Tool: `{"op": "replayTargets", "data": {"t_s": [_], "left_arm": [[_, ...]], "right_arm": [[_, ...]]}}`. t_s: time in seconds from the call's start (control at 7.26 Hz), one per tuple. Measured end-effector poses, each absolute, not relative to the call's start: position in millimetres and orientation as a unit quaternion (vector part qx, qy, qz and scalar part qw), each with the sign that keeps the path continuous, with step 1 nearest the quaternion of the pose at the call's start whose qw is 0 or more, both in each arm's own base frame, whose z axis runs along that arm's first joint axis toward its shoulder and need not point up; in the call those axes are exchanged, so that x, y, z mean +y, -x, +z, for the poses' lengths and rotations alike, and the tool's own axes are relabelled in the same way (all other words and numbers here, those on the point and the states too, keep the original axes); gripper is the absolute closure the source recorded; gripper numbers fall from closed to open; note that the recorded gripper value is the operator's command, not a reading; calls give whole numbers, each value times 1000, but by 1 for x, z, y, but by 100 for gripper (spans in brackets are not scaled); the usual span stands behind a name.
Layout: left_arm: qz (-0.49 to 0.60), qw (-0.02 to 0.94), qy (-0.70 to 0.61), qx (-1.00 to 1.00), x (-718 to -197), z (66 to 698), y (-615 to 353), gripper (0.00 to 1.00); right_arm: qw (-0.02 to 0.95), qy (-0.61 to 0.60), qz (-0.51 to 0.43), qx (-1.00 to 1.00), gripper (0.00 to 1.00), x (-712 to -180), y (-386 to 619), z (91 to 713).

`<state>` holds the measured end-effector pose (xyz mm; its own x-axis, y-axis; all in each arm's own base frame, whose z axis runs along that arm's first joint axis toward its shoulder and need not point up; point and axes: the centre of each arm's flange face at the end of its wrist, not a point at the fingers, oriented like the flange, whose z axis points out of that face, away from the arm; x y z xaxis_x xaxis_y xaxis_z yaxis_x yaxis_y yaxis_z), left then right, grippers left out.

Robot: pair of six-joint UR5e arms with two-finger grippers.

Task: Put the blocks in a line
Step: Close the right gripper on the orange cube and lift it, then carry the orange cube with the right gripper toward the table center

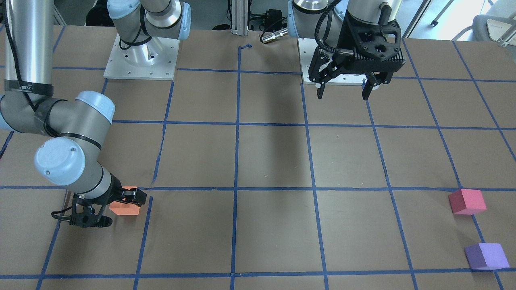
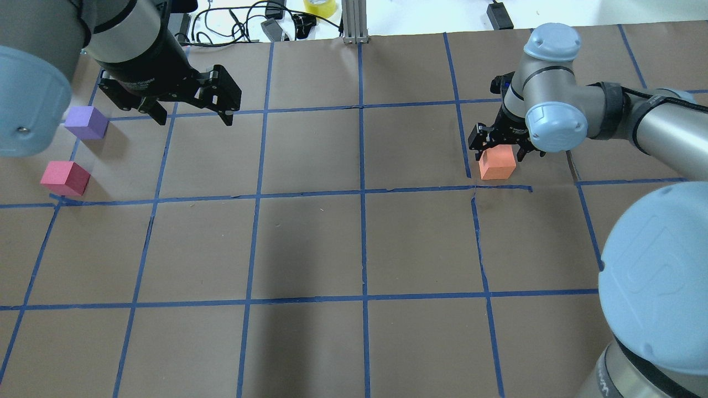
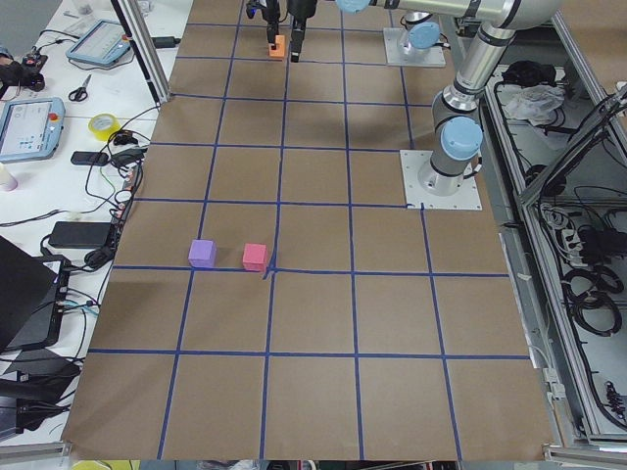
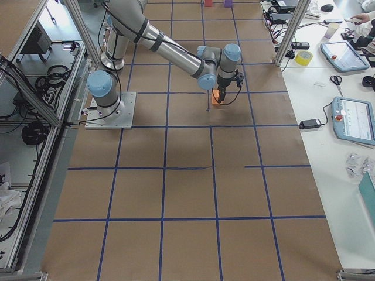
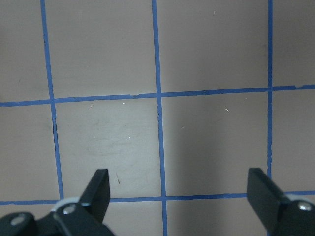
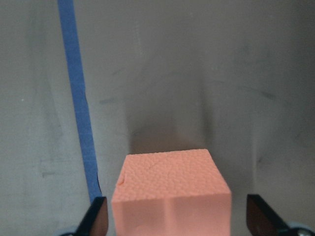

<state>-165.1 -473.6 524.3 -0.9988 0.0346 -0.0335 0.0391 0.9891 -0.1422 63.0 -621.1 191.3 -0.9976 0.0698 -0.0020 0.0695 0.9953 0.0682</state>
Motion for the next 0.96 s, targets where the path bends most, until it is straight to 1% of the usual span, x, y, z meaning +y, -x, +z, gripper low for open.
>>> {"op": "replayTargets", "data": {"t_s": [0.14, 0.28, 0.69, 0.96], "left_arm": [[-72, 16, -19, 997, -474, 524, 165, 0], [-73, 16, -18, 997, -473, 525, 165, 0], [-73, 16, -18, 997, -473, 525, 164, 0], [-73, 15, -18, 997, -473, 525, 164, 0]], "right_arm": [[2, -33, 33, 999, 89, -623, -63, 184], [2, -34, 23, 999, 100, -626, -63, 183], [10, -30, 0, 999, 100, -637, -74, 206], [17, -51, -15, 998, 100, -640, -131, 241]]}}
